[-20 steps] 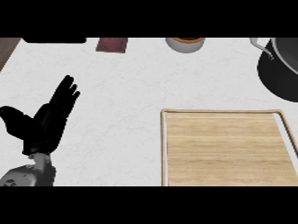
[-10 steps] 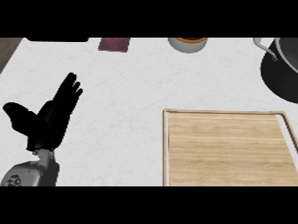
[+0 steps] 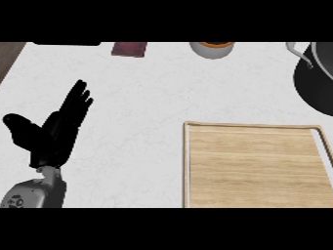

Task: Pick the can from the tray and place it in the pot

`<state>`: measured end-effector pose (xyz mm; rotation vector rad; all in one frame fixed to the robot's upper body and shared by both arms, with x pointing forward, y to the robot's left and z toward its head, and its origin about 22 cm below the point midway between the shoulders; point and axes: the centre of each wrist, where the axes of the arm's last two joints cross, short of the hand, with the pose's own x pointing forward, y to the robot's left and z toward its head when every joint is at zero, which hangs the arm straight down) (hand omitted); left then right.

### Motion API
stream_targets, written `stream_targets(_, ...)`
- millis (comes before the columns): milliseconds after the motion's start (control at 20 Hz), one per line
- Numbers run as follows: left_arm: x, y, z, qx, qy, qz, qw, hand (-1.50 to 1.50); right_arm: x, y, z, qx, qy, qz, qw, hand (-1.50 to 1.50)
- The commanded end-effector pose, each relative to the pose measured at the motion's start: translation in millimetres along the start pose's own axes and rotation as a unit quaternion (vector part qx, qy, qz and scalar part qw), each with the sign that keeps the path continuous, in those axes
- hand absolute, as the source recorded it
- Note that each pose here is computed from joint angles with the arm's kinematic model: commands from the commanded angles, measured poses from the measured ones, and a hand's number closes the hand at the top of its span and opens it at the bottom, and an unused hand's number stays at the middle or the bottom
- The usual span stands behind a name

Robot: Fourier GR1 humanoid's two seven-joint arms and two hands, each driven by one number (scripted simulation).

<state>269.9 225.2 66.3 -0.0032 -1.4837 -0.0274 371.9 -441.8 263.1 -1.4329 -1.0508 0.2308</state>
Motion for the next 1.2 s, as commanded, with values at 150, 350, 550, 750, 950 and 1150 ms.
stream_targets(150,0.9,-7.6,-6.3,-0.003,-0.004,-0.001,1.0000,0.00,4.3,41.4,-12.7,0.071,0.031,-0.029,0.997,1.50)
stream_targets(350,-1.5,5.8,12.8,-0.011,0.003,0.001,0.9999,0.00,-26.0,78.1,-6.8,0.104,0.084,-0.099,0.986,-1.50)
stream_targets(550,11.2,-19.1,-6.4,-0.005,0.000,-0.002,1.0000,0.00,-9.3,83.8,-7.7,0.125,0.091,-0.178,0.972,-1.50)
stream_targets(750,4.7,-11.2,1.3,0.006,-0.009,0.005,0.9999,0.00,-35.8,68.3,-14.7,0.031,0.071,-0.255,0.964,-1.50)
stream_targets(950,8.7,-12.7,-1.0,-0.010,0.003,-0.002,0.9999,0.00,-29.9,52.7,-18.2,-0.067,0.056,-0.300,0.950,-1.50)
stream_targets(1150,-1.4,-6.9,-2.6,-0.007,0.000,-0.006,1.0000,0.00,-69.9,10.9,-31.1,-0.120,0.076,-0.333,0.932,-1.50)
